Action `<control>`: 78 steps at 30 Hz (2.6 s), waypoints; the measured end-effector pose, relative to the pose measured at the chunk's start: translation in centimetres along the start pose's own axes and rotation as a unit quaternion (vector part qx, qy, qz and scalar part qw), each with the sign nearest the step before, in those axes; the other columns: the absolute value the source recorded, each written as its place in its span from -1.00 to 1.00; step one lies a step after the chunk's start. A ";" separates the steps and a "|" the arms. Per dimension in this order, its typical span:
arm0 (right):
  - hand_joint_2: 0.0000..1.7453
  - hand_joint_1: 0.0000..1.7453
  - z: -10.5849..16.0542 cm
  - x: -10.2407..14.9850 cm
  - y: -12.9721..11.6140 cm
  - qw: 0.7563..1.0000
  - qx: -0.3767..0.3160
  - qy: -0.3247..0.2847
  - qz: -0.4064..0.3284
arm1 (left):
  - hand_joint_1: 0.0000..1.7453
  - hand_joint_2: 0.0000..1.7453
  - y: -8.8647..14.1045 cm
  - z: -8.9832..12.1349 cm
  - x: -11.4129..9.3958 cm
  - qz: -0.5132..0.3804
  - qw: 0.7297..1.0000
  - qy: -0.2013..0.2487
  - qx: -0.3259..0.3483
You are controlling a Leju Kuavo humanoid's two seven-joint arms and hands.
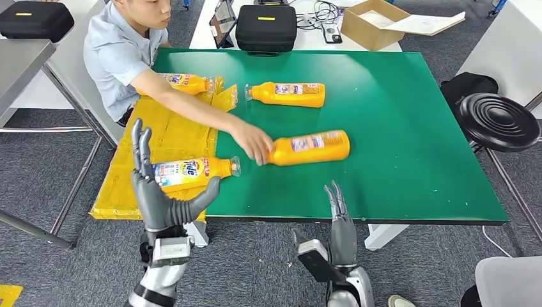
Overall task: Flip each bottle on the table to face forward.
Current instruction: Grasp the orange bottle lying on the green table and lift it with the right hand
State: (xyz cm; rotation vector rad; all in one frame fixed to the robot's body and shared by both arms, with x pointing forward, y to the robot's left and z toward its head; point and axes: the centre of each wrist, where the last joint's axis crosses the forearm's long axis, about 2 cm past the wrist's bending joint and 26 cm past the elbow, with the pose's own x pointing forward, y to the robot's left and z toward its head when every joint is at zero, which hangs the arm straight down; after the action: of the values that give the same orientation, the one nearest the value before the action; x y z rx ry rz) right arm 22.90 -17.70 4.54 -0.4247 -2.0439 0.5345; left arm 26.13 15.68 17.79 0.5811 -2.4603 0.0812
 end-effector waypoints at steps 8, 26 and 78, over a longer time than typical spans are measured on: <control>1.00 -1.00 -4.3 -6.6 -4.9 0.972 0.065 0.003 0.225 | -1.00 1.00 1.6 0.0 0.6 -0.079 0.996 -0.035 0.003; 1.00 -1.00 -9.1 -9.7 -7.4 0.943 0.141 0.066 0.296 | -1.00 1.00 0.0 2.0 -1.0 -0.052 0.998 0.043 -0.008; 1.00 1.00 -8.4 -7.0 -2.4 0.991 0.044 0.090 -0.085 | -1.00 1.00 -4.8 4.0 -2.0 0.270 0.902 0.337 -0.011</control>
State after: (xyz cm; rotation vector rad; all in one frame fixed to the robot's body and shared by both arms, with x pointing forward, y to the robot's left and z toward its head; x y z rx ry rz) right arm 33.43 -21.51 4.62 -0.2354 -1.8553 0.4634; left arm 27.47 11.37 13.04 -0.1557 -1.8578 0.4045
